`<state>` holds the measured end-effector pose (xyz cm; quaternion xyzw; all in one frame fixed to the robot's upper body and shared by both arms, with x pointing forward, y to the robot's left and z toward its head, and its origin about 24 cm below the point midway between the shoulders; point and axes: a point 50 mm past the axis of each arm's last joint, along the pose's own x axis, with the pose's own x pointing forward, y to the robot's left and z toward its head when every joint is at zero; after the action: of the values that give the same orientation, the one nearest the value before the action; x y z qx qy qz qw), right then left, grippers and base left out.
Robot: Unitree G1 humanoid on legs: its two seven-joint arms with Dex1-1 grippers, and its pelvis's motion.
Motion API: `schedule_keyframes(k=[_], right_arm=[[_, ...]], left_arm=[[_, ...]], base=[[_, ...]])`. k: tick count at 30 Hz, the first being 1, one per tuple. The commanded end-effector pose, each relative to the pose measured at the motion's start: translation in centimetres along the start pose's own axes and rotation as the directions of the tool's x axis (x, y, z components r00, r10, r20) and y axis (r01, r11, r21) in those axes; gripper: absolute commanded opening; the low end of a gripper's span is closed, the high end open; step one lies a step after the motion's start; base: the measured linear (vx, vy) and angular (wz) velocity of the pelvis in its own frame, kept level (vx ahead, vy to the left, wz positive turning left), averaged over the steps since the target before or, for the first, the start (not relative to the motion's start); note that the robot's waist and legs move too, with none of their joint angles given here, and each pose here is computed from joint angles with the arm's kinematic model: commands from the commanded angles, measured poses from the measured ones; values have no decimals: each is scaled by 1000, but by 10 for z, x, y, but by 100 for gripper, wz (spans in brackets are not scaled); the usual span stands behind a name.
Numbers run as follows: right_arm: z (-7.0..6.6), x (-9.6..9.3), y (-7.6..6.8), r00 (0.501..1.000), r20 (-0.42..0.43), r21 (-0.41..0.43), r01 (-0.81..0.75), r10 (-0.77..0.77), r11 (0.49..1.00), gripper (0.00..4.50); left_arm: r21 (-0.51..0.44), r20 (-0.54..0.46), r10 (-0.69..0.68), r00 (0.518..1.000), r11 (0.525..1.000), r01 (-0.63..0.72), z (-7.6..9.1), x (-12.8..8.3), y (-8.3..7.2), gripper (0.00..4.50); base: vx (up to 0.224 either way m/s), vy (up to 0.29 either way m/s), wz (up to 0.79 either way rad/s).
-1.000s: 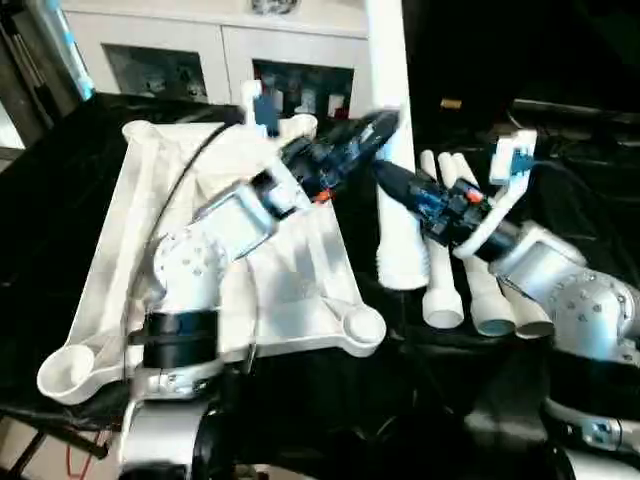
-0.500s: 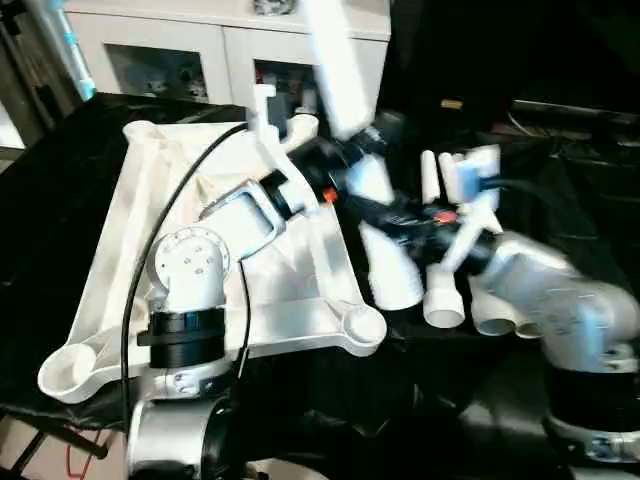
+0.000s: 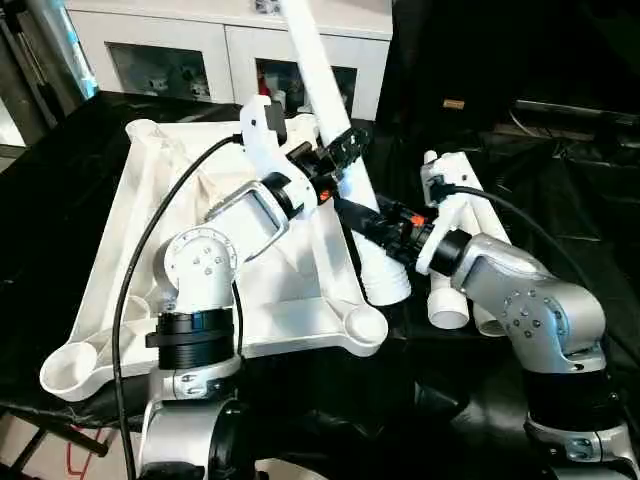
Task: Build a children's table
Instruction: Pick table leg
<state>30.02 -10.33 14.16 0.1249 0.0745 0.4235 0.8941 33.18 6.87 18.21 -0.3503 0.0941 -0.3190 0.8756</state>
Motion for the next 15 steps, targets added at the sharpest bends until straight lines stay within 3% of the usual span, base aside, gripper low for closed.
schedule_keyframes(k=[1,11,13,15], right_arm=[[11,3,3,999,42,-40,-16,17,999,180],[13,3,3,999,42,-43,-26,28,999,180],[14,2,3,998,35,-38,-45,47,998,236],[17,-3,2,997,28,-20,-70,70,997,250]], left_arm=[[12,-8,20,1000,1000,-20,-2,-1,-1,201],[0,6,-17,1000,1000,17,1,-1,-6,185],[3,5,-38,999,999,38,2,0,-7,185],[21,-9,-80,997,997,80,2,-1,-10,185]], base=[[0,0,0],[0,0,0],[0,0,0],[0,0,0]])
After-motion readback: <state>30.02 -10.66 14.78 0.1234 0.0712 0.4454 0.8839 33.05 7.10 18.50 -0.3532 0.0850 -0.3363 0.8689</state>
